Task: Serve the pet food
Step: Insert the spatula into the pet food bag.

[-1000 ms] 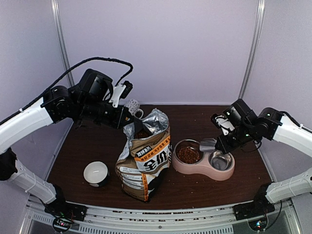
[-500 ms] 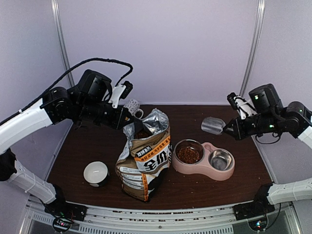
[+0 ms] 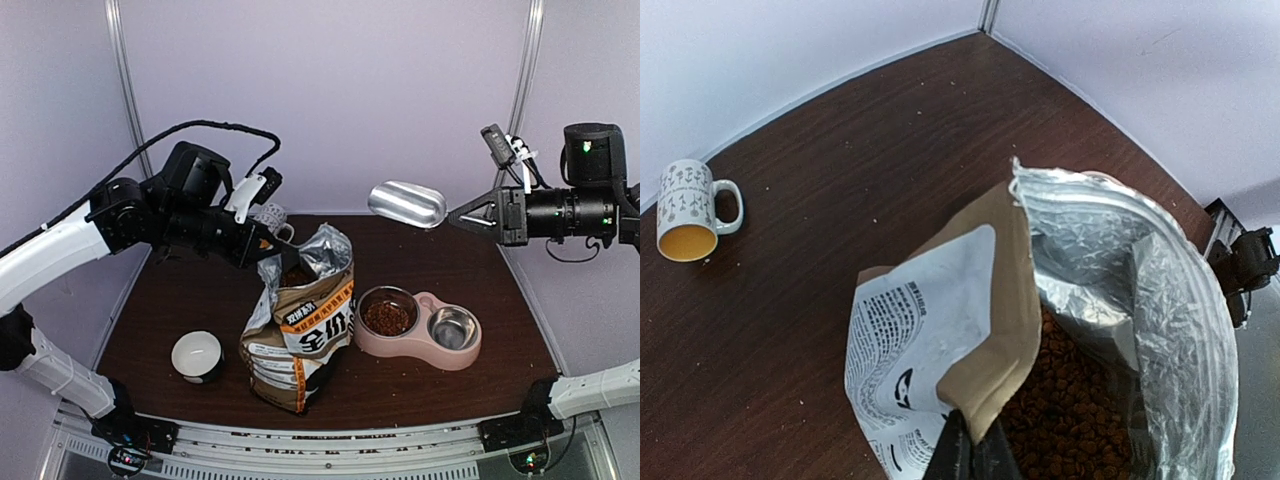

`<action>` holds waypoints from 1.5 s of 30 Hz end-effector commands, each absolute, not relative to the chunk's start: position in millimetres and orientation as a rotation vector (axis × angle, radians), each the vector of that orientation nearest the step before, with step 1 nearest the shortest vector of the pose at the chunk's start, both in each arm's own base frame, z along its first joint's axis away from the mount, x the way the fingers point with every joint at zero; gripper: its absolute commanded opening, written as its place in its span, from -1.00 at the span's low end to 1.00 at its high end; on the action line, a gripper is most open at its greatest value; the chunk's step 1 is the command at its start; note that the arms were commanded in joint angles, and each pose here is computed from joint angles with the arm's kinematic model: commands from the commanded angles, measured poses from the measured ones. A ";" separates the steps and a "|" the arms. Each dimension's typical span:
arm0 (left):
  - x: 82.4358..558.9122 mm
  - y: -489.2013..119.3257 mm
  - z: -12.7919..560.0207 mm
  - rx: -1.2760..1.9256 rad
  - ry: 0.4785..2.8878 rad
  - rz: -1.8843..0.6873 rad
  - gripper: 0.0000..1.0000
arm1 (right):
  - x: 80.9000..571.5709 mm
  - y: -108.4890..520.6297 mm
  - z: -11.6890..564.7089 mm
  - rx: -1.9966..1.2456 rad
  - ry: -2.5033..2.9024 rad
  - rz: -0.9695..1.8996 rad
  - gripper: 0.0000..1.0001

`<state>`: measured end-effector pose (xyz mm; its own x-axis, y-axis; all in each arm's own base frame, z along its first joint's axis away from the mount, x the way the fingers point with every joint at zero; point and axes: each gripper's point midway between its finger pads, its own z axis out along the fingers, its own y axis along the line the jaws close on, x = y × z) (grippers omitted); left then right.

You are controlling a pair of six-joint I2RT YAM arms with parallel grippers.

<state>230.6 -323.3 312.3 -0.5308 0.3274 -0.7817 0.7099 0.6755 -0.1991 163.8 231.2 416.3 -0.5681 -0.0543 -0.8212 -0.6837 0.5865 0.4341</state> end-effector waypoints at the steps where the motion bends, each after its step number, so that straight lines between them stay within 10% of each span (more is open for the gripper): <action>1: 222.0 -359.9 411.3 0.824 1.765 -0.859 -0.97 | 149.6 247.5 434.3 -0.675 1.966 1.073 -1.00; 34: 216.1 -398.8 397.2 0.811 1.804 -0.898 -1.00 | 211.7 284.1 266.2 -1.076 2.395 -0.227 -1.00; 45: 232.7 -388.9 363.4 0.681 1.871 -0.855 -1.00 | 194.9 341.1 162.6 -1.273 2.563 -0.072 -1.00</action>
<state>222.5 -377.5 307.7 -0.4825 0.3099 -0.8192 0.7482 0.6321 -0.2015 207.1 342.4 228.7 -0.5616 -0.7102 -0.4245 -0.7169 0.6738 -0.1788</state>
